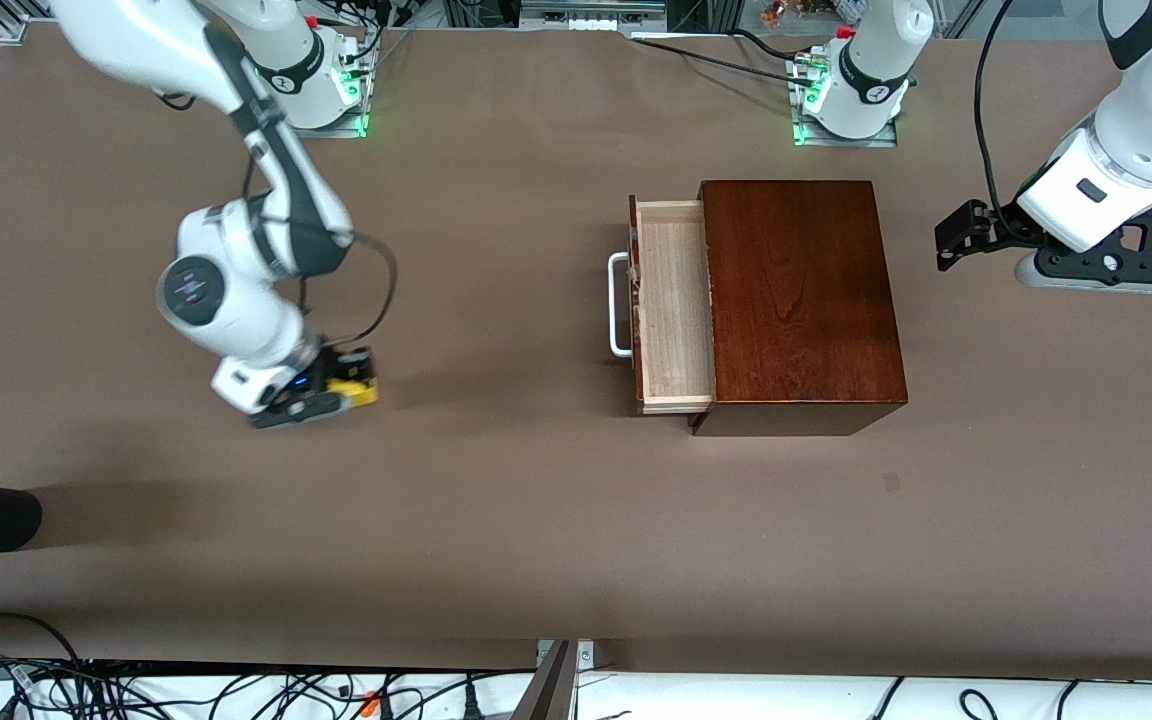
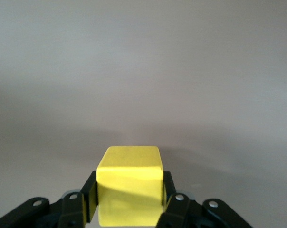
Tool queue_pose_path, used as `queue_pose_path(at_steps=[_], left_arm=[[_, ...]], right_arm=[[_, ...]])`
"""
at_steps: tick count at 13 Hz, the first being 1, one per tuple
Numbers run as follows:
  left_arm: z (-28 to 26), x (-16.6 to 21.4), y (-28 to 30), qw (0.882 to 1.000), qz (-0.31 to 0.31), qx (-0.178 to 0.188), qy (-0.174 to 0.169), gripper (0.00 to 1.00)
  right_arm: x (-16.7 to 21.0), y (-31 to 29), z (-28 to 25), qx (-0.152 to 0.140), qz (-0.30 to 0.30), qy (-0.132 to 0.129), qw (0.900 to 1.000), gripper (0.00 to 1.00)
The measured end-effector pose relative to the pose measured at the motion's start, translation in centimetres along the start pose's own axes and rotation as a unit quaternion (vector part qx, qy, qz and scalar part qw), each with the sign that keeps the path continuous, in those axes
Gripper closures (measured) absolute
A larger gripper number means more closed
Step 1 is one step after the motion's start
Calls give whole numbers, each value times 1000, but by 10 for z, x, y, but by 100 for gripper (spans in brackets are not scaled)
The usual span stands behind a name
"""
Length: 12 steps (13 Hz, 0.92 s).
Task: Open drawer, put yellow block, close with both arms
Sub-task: 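Carry the yellow cube with the right gripper over the open drawer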
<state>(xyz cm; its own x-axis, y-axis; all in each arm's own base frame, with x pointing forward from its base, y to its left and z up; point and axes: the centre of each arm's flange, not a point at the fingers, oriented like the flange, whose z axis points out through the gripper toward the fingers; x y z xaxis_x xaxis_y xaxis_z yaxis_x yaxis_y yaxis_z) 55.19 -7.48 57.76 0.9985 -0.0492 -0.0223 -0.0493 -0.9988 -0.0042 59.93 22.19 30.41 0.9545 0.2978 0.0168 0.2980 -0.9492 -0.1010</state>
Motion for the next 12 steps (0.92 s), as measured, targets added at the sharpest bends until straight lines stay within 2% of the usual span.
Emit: queue_pose_path(at_steps=[2,3,5,8,12], left_arm=[[0,0,2,1000,1,0,0,0],[0,0,2,1000,2,0,-1,0],[0,0,3,1000,3,0,0,0],[-1,-1,4,1000,4,0,0,0],[0,-1,5,1000,4,0,-2,0]], right_arm=[[7,-68,-36,10,-53,-13,998,45],[10,-102,-55,9,-81,-12,997,45],[8,-173,-83,-10,-146,-2,989,45],[-7,-276,-92,-32,-237,19,971,45],[-32,-383,-85,-41,-322,47,945,45]])
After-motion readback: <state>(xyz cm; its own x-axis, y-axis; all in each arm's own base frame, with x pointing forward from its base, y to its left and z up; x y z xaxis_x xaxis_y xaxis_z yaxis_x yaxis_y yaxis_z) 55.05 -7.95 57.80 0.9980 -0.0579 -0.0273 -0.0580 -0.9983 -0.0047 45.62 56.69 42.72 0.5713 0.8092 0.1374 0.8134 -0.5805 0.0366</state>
